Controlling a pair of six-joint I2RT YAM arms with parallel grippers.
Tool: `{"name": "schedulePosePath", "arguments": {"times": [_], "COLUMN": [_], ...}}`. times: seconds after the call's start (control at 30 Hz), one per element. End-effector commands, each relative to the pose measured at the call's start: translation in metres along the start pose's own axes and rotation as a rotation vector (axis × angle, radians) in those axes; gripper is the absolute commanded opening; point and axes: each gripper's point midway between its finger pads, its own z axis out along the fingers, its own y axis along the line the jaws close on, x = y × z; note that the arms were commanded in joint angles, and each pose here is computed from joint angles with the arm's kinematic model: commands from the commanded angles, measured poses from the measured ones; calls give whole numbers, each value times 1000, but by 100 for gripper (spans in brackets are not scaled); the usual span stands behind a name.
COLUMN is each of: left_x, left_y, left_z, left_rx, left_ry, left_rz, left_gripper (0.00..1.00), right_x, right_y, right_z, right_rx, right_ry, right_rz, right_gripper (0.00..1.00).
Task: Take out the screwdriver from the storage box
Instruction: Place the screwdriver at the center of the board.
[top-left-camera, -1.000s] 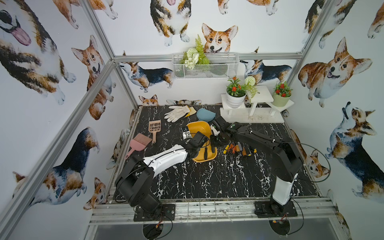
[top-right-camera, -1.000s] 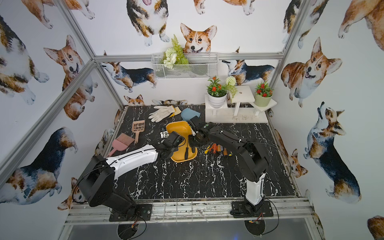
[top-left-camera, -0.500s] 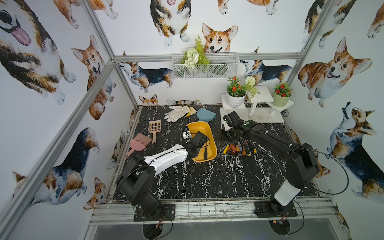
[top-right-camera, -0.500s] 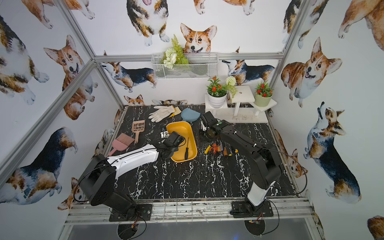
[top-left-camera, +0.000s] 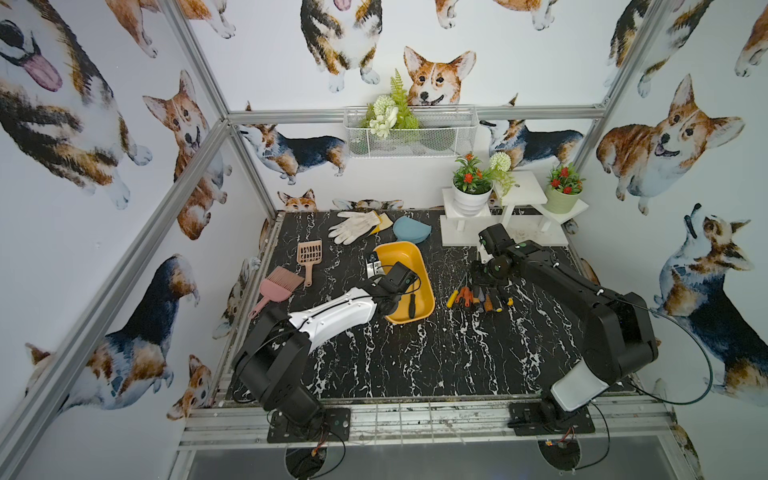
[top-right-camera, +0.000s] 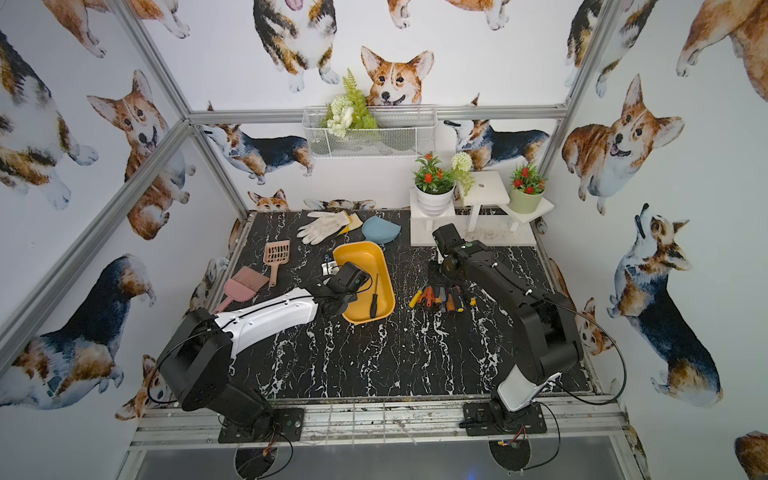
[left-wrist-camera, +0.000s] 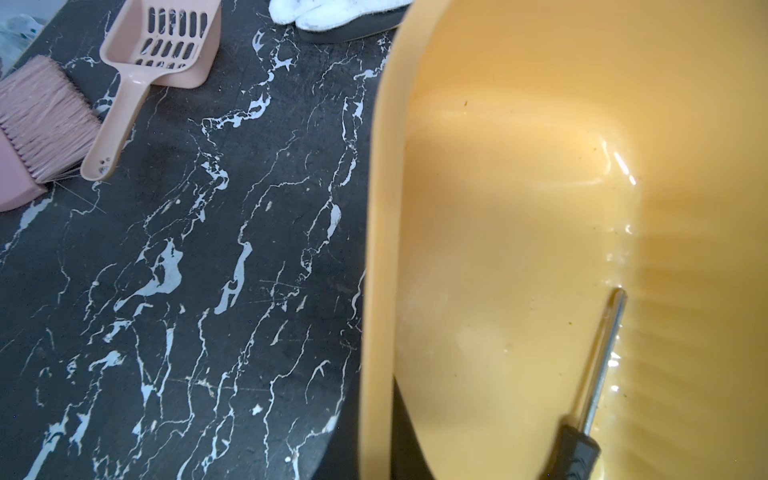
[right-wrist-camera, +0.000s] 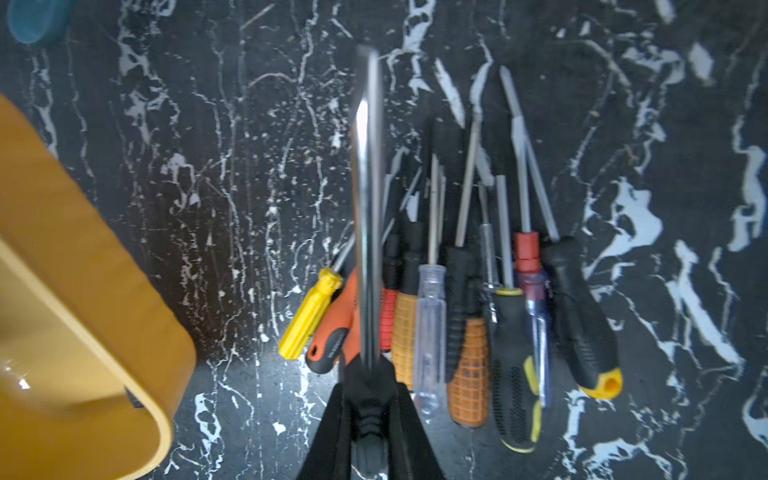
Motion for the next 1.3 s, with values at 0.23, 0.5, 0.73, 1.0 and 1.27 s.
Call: {"name": "schedulePosePath", "arguments": {"times": [0.23, 0.5, 0.73, 1.0, 1.27], "left_x": [-9, -7, -8, -8, -7], "left_y": [-5, -5, -5, -5, -3], "left_z": [0, 1, 0, 0, -1], "left_rx": [8, 7, 6, 5, 2], "left_ry": [-25, -20, -24, -22, -22], "left_rz": [-14, -15, -12, -10, -10], "left_gripper": [0, 0, 0, 0, 0], "right_x": [4, 12, 20, 21, 22], "right_y": [-43, -48, -51, -52, -49], "right_z": [1, 12, 23, 28, 28], "right_rx": [146, 174, 184, 188, 169], "right_ry": [64, 125, 181, 193, 198], "right_rz": [-37, -90, -103, -108, -98], "right_gripper": [0, 0, 0, 1, 23]}}
